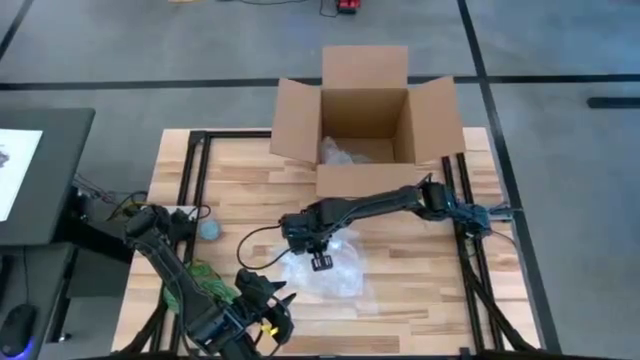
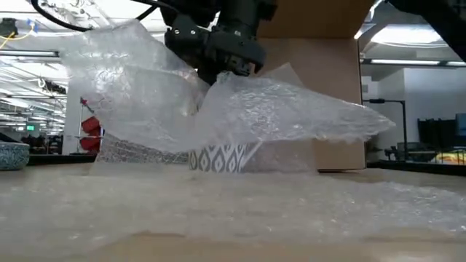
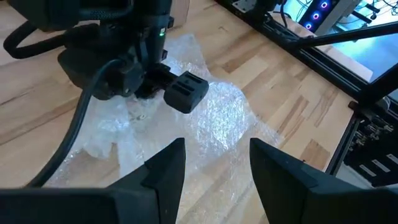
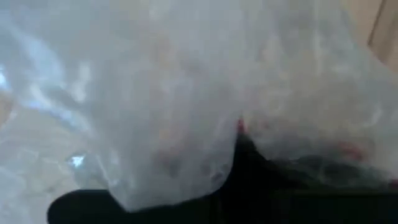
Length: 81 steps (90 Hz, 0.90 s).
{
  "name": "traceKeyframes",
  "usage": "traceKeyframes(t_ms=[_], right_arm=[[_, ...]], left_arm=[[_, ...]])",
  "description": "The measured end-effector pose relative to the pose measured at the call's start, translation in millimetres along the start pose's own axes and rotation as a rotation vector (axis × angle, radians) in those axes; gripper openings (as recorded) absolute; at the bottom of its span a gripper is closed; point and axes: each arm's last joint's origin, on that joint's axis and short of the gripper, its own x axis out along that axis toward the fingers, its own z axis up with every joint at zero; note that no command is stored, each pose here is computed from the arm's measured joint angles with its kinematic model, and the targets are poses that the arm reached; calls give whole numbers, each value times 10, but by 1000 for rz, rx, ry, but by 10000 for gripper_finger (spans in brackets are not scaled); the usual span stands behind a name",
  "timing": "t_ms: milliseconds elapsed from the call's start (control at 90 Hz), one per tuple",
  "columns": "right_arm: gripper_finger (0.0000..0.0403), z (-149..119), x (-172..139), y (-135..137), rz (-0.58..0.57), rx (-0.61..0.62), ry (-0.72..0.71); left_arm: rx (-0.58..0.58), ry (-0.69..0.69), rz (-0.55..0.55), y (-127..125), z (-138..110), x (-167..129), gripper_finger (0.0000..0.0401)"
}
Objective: Wrap mug
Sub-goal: Wrap the white gray mug with bubble wrap
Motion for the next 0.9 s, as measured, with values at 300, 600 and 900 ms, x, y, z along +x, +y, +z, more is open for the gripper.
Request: traceKeyframes(t_ms=[300, 600, 900], right_arm=[[0, 3, -802, 153, -21, -45, -70], [0, 39, -902, 234, -23, -53, -132], [0, -31, -173, 37, 3, -12, 10]], left_arm=[[-1, 0, 0, 0, 1, 2, 156], [-3, 1, -1, -3, 1, 2, 156], [-7, 1, -4, -7, 0, 2, 156]])
